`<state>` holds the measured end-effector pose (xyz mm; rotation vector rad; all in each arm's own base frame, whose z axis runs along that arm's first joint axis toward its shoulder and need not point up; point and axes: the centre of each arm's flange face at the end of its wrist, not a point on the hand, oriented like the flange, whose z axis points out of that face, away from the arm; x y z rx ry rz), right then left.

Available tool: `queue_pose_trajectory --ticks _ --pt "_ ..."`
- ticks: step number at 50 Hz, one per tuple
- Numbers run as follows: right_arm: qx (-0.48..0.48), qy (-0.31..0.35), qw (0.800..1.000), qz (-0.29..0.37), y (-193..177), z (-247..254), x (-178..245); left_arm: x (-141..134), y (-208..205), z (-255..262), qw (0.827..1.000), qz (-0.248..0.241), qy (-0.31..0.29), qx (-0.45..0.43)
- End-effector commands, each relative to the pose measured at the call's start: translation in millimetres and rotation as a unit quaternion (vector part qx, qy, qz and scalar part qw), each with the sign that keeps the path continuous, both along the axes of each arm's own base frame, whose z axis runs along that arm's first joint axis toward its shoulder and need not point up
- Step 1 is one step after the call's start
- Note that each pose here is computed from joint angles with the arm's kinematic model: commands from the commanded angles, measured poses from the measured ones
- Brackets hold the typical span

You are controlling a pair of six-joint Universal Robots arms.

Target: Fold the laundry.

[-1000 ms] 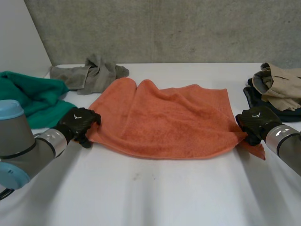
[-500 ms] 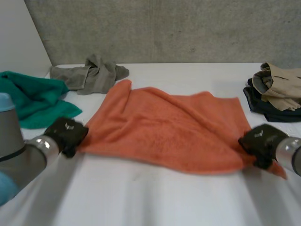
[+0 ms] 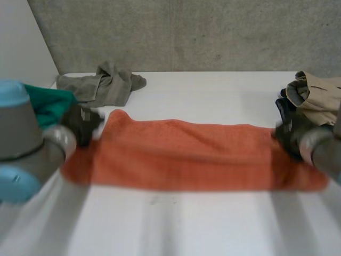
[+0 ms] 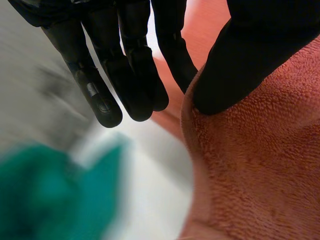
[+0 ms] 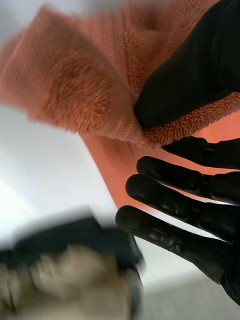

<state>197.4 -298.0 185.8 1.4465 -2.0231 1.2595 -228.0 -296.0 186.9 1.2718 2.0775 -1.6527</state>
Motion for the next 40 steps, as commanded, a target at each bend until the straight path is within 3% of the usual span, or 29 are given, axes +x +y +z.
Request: queue_pose_trajectory --ticks 1,2,3,5,6,7,10,18,30,36,40 --pt "-0.276 -0.111 0.955 -0.001 -71 123 30 -32 -79 129 0.941 -0.01 0.107 -0.322" --pt "-0.31 -0.125 0.942 -0.001 -76 138 32 -33 -82 145 0.927 -0.011 0.124 -0.354" --pt "-0.372 -0.15 0.916 0.0 -83 165 32 -34 -85 160 0.914 -0.011 0.141 -0.381" --pt "-0.421 -0.17 0.891 0.004 -86 184 34 -34 -87 189 0.88 -0.017 0.192 -0.434" --pt "-0.441 -0.176 0.88 0.006 -86 192 34 -32 -87 196 0.871 -0.017 0.206 -0.445" --pt "-0.472 -0.186 0.862 0.008 -85 205 34 -29 -88 200 0.866 -0.017 0.216 -0.451" --pt "-0.484 -0.19 0.854 0.01 -82 212 34 -27 -86 200 0.866 -0.019 0.236 -0.44" --pt "-0.407 -0.18 0.895 0.025 -74 161 46 -25 -78 130 0.917 -0.013 0.209 -0.339" --pt "-0.174 -0.13 0.976 0.019 -59 12 43 -22 -45 12 0.972 -0.001 0.161 -0.172" --pt "-0.042 -0.089 0.995 0.007 -22 -23 30 -14 9 -24 0.992 -0.003 0.112 -0.064" --pt "0.047 -0.061 0.997 -0.004 13 -18 15 0 58 -27 0.999 -0.014 0.037 0.014"
